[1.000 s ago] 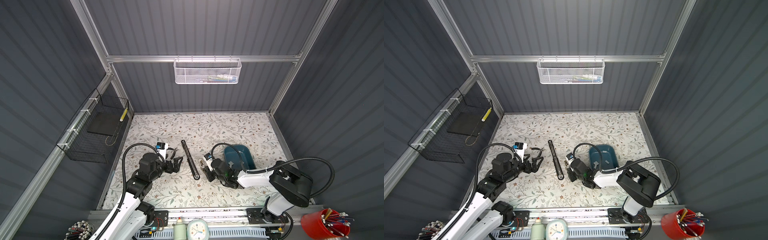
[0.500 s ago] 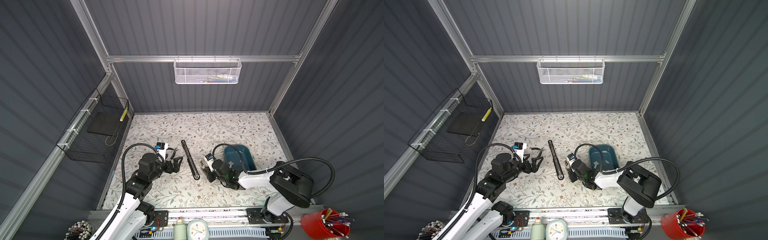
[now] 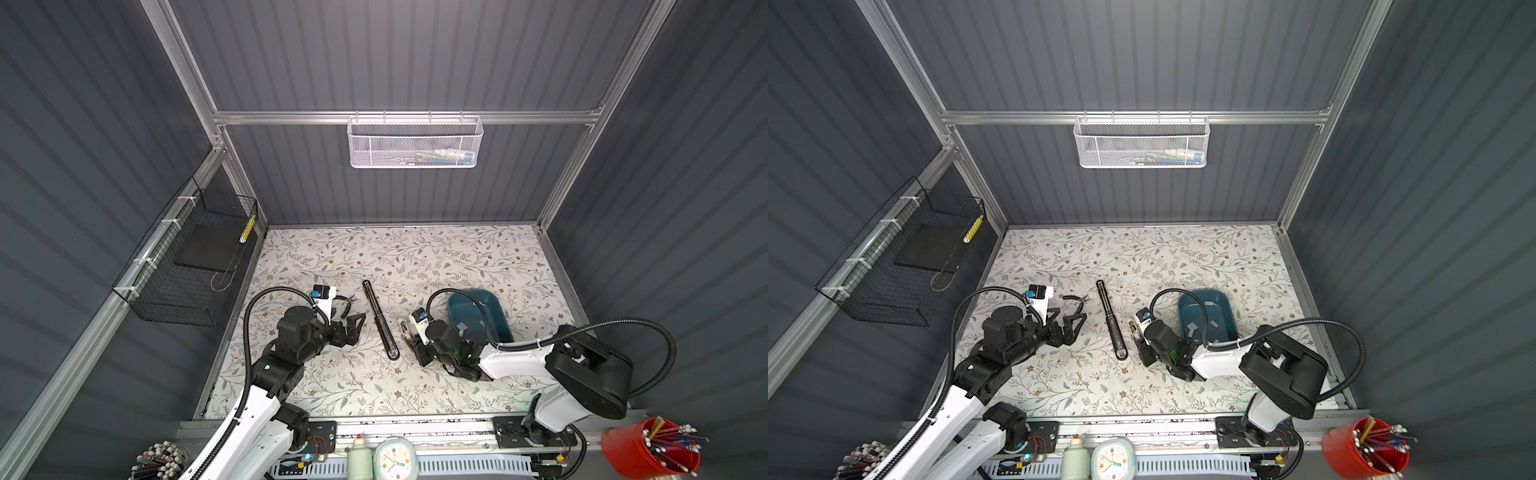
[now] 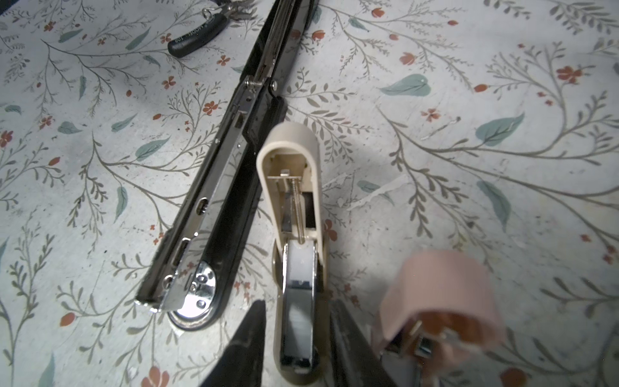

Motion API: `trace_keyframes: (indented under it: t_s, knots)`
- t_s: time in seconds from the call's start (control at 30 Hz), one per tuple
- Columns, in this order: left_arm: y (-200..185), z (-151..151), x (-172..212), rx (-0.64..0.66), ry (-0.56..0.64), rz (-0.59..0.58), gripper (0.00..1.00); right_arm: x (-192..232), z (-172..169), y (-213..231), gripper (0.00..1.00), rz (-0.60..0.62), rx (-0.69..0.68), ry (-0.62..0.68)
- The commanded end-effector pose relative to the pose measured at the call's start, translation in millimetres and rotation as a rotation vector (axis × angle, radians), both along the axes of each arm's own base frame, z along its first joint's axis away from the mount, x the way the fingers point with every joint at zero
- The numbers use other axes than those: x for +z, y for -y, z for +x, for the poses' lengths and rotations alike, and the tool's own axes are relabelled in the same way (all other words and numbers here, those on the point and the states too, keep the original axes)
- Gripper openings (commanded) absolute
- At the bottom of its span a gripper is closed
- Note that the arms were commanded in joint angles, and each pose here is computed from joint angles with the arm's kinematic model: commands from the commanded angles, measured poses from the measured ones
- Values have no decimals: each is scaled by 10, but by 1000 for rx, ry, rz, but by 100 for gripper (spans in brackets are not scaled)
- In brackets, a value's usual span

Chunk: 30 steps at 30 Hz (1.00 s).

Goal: Load the staples into the stapler
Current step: 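Release the strip and move the right gripper over the teal tray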

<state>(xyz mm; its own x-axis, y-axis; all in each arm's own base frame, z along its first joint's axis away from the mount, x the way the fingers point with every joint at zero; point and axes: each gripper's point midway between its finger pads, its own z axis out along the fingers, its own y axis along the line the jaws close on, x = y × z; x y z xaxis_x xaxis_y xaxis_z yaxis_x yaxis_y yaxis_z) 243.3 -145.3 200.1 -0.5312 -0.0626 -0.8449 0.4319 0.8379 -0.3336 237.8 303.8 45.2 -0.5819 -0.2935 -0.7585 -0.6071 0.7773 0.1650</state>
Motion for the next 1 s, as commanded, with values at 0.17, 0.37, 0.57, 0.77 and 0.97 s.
trace_keyframes:
  t_s: [0.17,0.37,0.57,0.77,0.97]
  knots:
    - [25,-2,150,-20,43,-14,99,147,-25,77,33,40,-45,-1]
    - [36,12,162,-24,59,-15,100,424,-45,195,33,116,-154,-46]
    - [77,118,275,-30,122,-17,99,863,-113,651,35,175,-317,-27]
    - [201,298,283,-63,156,-13,99,1132,-192,1384,36,124,-539,29]
    - [206,477,293,-36,210,13,99,994,-145,1859,32,42,-685,-75]
